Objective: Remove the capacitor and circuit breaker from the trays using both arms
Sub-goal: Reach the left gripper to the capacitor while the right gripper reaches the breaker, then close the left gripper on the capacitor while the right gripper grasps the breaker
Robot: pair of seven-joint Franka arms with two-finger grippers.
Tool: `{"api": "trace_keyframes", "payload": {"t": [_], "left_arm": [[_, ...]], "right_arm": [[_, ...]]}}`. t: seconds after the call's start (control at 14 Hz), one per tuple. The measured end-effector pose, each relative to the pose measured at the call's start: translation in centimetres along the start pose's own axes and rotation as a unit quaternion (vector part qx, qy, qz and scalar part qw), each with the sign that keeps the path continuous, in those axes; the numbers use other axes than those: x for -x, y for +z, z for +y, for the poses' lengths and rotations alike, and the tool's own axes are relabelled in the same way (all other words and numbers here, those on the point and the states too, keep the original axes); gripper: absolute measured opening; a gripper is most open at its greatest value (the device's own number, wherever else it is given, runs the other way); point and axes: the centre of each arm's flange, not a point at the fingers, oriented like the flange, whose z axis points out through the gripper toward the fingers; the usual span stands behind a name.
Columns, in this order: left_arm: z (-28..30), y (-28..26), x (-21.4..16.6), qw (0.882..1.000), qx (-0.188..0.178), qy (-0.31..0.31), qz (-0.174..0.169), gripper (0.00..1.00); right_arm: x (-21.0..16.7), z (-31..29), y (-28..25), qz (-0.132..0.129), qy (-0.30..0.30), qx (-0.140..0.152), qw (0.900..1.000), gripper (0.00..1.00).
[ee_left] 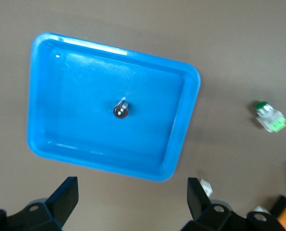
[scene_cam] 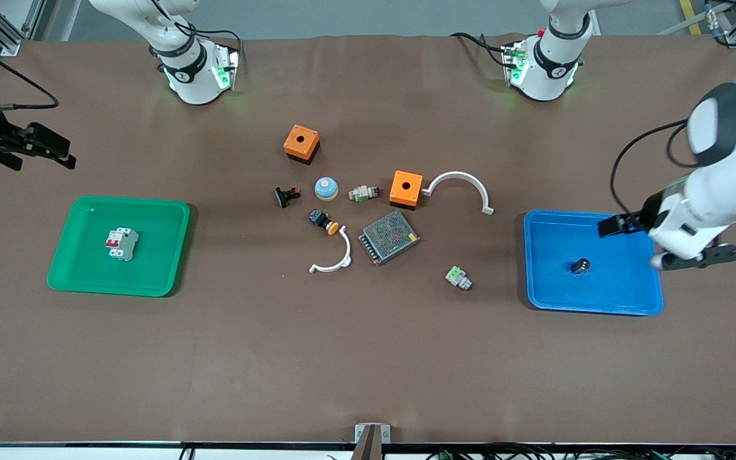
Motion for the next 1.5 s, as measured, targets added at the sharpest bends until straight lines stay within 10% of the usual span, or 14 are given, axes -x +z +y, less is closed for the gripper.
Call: {"api": "trace_keyframes", "payload": {"t": [0.36,0.86,1.5], "left_arm": [[-1.4,10.3,0.4,0.999,0.017,-0.011,0.035,1.00],[-5.4,19.5,-1.8,0.998,-0.002,0.001,0.061,0.93],[-4.7,22.0,-1.7,0.999,0.005,-0.009,0.050,0.66]], "right_arm": [[-1.2,0.9,1.1,-0.001,0.008,0.000,1.000,1.00],[-10.1,8.5,16.7,-0.037,0.065,0.003,0.997,1.00],[-4.3,11.5,35.2,0.009,0.055,0.011,0.998,1.00]]}}
